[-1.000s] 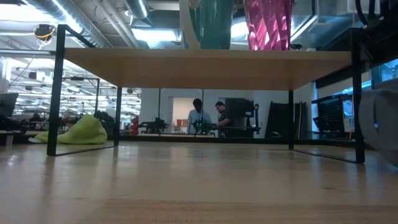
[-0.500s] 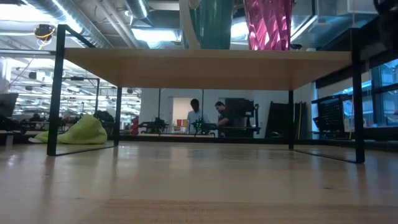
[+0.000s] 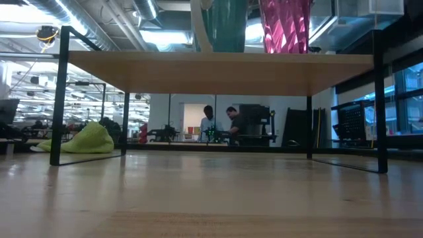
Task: Stack small to large cups/mugs on shelf
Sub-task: Put the blue mug on the shelf
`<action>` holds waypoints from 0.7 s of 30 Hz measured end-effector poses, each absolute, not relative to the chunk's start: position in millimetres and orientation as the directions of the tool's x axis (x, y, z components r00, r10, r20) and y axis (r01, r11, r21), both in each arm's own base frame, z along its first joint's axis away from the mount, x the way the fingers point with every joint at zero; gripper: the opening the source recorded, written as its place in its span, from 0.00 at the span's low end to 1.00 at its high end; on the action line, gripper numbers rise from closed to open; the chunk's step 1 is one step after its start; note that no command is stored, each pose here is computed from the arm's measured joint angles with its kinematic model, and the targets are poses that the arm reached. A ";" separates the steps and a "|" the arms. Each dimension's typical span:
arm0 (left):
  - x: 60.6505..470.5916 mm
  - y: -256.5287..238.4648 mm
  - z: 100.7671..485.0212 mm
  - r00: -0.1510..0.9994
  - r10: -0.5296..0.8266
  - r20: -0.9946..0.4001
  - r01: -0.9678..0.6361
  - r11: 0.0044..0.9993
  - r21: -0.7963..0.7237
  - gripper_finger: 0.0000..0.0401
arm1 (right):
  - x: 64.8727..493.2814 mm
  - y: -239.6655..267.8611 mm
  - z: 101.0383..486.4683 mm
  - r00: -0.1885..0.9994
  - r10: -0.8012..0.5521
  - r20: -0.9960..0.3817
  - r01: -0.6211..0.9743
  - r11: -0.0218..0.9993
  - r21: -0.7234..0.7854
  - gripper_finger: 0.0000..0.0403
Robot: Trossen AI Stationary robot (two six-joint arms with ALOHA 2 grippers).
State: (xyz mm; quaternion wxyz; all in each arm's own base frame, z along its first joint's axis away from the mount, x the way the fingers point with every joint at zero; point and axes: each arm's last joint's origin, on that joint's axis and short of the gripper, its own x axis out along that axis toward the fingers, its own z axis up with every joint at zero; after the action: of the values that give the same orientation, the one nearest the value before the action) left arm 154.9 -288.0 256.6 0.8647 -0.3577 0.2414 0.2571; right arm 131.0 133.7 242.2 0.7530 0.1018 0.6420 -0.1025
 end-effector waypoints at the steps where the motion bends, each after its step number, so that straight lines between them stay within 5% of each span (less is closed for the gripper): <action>1: 155.0 -287.9 256.5 0.751 0.273 -0.601 -0.618 0.612 -0.494 0.17 | 132.2 134.4 245.3 0.172 -0.023 -0.985 0.266 0.964 0.024 0.09; 11: 156.1 -287.4 256.5 0.750 0.275 -0.601 -0.620 0.610 -0.494 0.17 | 129.9 141.3 233.4 0.020 0.078 -0.997 0.034 0.996 0.079 0.09; 21: 157.3 -286.7 255.6 0.724 0.265 -0.637 -0.641 0.600 -0.478 0.17 | 134.5 149.2 233.4 0.021 0.184 -0.983 -0.018 0.983 0.183 0.09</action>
State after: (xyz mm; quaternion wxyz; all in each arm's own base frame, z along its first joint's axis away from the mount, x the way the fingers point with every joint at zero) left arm 157.3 -286.7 255.6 0.8555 -0.3604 0.2609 0.2648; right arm 134.5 149.2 233.4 0.7121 0.0596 0.6960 0.0706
